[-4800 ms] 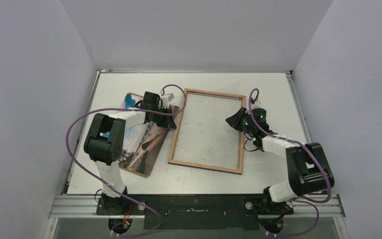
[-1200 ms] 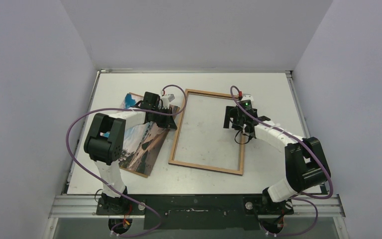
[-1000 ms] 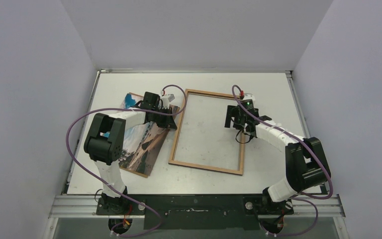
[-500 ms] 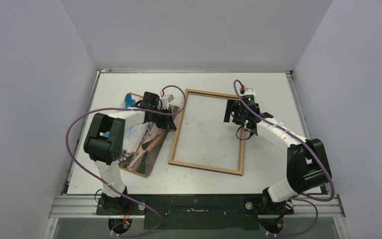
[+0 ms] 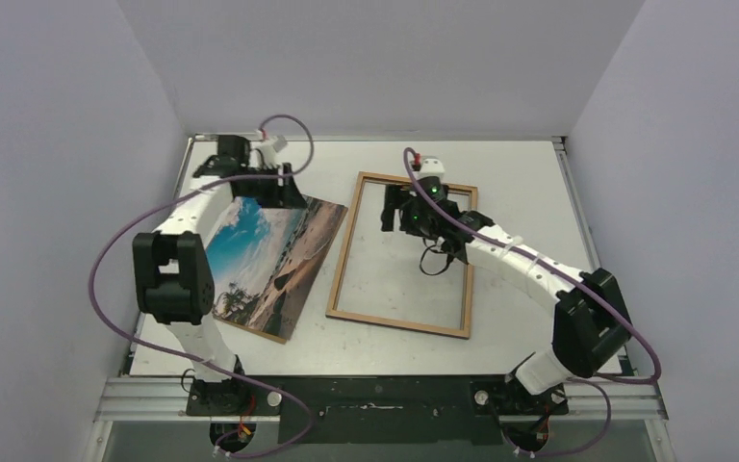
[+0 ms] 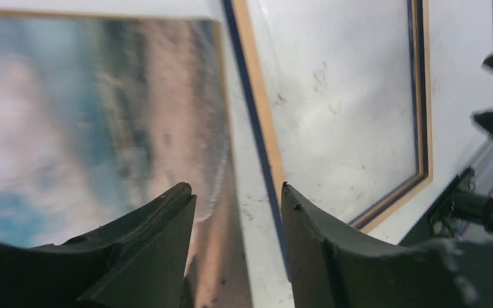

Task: Put the photo into the frame
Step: Place the photo frame item in the photo frame, then pick up the photo at the center of the board, then turn over the photo from the photo frame.

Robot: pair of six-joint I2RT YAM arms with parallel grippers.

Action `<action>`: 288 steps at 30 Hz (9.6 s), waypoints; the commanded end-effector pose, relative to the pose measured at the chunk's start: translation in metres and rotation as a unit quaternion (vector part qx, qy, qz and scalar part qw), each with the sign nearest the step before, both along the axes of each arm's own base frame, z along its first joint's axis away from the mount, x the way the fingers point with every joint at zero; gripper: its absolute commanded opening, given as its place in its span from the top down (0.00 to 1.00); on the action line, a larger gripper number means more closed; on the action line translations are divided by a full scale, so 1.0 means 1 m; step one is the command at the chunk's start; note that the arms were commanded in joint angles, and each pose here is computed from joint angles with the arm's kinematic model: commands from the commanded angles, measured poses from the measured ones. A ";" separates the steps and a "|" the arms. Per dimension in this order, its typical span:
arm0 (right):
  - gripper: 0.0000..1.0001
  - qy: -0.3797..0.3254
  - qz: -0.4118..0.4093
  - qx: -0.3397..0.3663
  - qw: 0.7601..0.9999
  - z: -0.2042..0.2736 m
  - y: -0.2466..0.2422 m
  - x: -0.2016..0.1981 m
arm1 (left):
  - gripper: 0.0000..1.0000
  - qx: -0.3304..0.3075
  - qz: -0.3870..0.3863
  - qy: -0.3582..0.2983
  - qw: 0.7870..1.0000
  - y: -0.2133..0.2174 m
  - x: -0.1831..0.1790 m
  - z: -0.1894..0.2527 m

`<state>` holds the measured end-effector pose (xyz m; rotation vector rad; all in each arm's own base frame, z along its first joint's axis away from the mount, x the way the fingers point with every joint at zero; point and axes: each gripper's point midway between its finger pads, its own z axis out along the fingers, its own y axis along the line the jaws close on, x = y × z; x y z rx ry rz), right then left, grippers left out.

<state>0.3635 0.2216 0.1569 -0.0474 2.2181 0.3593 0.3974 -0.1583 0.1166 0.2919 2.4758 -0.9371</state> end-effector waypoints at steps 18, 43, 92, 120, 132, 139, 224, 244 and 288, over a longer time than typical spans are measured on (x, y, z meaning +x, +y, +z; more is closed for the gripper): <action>0.10 0.042 0.215 -0.009 0.976 -0.067 0.246 -0.065 | 0.50 0.246 0.085 0.006 0.965 0.292 -0.036 -0.020; 0.10 0.091 0.133 -0.055 0.985 -0.117 0.187 -0.044 | 0.53 0.272 0.055 0.017 0.961 0.263 -0.045 -0.080; 0.06 0.156 0.135 0.329 0.921 -0.025 0.240 -0.056 | 0.62 0.192 0.039 0.053 0.979 0.220 -0.077 -0.090; 0.83 0.149 0.147 0.247 0.946 -0.040 0.243 -0.042 | 0.62 0.166 0.047 0.044 0.984 0.213 -0.072 -0.067; 0.95 0.064 0.154 0.151 0.974 0.014 0.209 -0.016 | 0.51 0.114 0.085 -0.021 0.990 0.204 -0.036 0.022; 0.95 -0.001 0.148 0.095 0.984 0.095 0.149 -0.008 | 0.47 0.096 0.109 -0.065 0.987 0.202 -0.014 0.074; 0.95 0.105 -0.212 0.093 0.967 -0.016 0.023 -0.043 | 0.57 0.077 0.040 -0.019 0.996 0.128 -0.042 0.032; 0.95 0.118 -0.273 0.173 0.939 0.002 0.024 -0.035 | 0.59 0.073 0.030 -0.024 0.997 0.114 -0.038 0.030; 0.01 0.107 -0.184 0.096 0.972 0.001 0.045 -0.016 | 0.55 0.085 0.032 -0.023 0.996 0.119 -0.039 0.029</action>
